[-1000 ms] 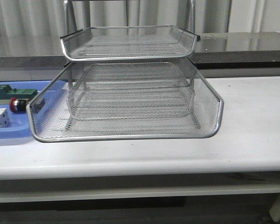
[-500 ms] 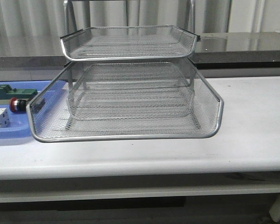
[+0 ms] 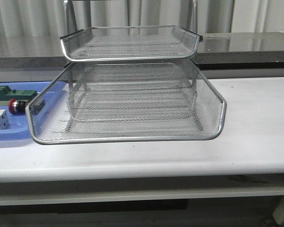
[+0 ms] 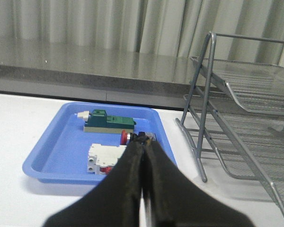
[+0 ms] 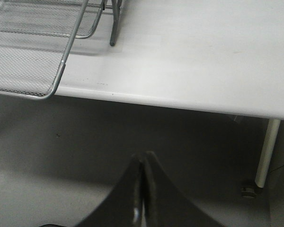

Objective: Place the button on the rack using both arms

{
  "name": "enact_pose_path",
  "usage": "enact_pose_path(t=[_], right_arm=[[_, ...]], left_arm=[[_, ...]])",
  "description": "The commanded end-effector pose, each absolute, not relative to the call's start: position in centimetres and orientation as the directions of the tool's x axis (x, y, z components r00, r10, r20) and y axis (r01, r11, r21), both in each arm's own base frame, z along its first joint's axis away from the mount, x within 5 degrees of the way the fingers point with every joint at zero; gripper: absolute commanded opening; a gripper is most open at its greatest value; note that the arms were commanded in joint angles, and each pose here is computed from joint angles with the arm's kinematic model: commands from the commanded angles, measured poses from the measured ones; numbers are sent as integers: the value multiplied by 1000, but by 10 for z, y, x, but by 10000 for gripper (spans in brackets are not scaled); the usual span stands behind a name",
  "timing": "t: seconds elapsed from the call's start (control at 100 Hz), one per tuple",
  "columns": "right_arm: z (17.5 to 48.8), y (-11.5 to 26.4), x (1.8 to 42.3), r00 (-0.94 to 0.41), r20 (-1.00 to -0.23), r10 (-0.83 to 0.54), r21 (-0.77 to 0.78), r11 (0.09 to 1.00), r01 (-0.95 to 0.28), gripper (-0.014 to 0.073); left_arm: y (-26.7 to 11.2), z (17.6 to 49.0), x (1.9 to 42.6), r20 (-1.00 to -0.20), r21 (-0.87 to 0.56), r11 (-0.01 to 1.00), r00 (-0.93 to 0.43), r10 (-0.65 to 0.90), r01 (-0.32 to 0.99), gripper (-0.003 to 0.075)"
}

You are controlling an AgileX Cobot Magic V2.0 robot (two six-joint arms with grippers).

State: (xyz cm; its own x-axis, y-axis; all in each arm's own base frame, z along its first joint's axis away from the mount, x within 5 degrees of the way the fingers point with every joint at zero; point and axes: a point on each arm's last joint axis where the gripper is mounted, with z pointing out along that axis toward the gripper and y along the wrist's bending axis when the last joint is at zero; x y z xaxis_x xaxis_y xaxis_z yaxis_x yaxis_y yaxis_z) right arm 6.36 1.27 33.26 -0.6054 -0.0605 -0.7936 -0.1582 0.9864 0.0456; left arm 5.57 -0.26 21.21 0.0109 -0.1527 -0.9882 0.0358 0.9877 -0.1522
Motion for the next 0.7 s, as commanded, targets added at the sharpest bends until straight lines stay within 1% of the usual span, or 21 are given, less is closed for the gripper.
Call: enact_pose_path(t=[0.0,0.08,0.15,0.3,0.4,0.54,0.69], right_arm=[[347,12,66,-528,-848,-47,42,987,-156,-69],[347,12,66,-528,-848,-47,42,987,-156,-69],[347,12,66,-528,-848,-47,42,987,-156,-69],[347,12,66,-528,-848,-47,42,987,-156,-69],[347,12,66,-528,-848,-47,42,987,-156,-69],[347,12,66,-528,-848,-47,42,987,-156,-69],[347,12,66,-528,-848,-47,42,987,-156,-69]], left_arm=[[-2,238,58,-974,-215,976,60,-217,41,-21],[-3,254,63,-973,-228,973,20,-229,44,-21],[-5,271,71,-973,-228,973,-46,-226,45,-21],[-9,307,97,-950,-221,974,-238,-204,49,-21],[-11,332,119,-930,-194,979,-328,-166,55,-21],[-11,351,151,-885,-143,988,-454,-104,54,-21],[-12,356,185,-817,-132,990,-571,-79,51,-21]])
